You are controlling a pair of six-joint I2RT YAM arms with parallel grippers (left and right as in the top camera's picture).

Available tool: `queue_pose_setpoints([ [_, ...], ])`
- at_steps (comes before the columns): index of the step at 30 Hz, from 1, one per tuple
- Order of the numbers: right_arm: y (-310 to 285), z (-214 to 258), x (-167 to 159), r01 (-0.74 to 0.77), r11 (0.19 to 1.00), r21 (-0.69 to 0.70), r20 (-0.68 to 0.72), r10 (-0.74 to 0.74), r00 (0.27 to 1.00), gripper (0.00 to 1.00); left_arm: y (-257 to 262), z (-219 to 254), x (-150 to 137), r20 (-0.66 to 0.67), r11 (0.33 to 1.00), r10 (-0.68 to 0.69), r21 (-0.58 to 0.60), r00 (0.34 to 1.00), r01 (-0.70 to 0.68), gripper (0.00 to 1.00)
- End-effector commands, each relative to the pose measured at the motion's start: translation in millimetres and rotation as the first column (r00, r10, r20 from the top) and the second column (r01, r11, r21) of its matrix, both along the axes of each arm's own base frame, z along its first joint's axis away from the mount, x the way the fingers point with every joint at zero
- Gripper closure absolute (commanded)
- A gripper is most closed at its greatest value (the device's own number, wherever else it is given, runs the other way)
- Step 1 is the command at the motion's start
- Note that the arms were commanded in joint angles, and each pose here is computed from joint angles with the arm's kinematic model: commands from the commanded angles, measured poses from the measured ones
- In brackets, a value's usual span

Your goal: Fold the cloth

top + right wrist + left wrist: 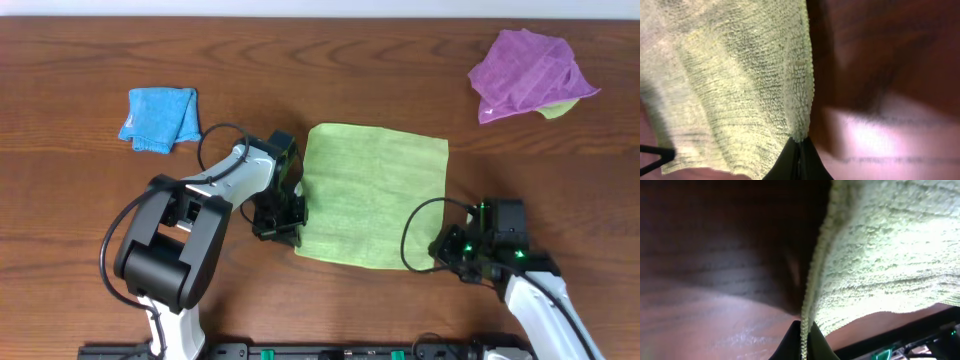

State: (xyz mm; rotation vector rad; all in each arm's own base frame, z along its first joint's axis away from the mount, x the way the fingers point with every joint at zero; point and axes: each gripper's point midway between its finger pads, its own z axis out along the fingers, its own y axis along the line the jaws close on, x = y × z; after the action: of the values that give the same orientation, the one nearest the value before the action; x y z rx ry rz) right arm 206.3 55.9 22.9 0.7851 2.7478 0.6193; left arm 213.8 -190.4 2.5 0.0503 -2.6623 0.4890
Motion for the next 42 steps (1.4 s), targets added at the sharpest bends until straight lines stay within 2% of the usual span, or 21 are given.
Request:
queue_pose_setpoints([
  [1,4.2,11.4,-2.1,-0.024,0.999,0.021,0.021,0.023,1.0,0.99,3.0,6.0,-5.2,-0.008,1.0,-0.013,-0.011,1.0,0.013,0.94],
  [8,8.4,33.5,-9.4,-0.031,0.999,0.045,0.049,0.029,0.998,0.99,3.2,25.5,-8.7,0.004,1.0,-0.001,-0.023,1.0,0.001,0.94],
  [16,1.4,68.7,16.5,-0.019,1.0,0.001,0.176,0.019,0.984,0.99,-10.2,44.1,2.6,0.056,0.994,0.063,-0.092,0.996,-0.058,0.94],
  [32,-10.3,62.1,61.2,0.019,0.998,-0.058,0.26,-0.003,0.966,0.99,-41.0,49.3,65.3,0.242,0.963,0.203,-0.227,0.949,-0.148,0.94],
  [42,-20.5,65.5,76.3,0.058,0.993,-0.105,0.312,-0.023,0.95,0.99,-41.3,57.5,112.4,0.369,0.936,0.297,-0.296,0.881,-0.192,0.94],
])
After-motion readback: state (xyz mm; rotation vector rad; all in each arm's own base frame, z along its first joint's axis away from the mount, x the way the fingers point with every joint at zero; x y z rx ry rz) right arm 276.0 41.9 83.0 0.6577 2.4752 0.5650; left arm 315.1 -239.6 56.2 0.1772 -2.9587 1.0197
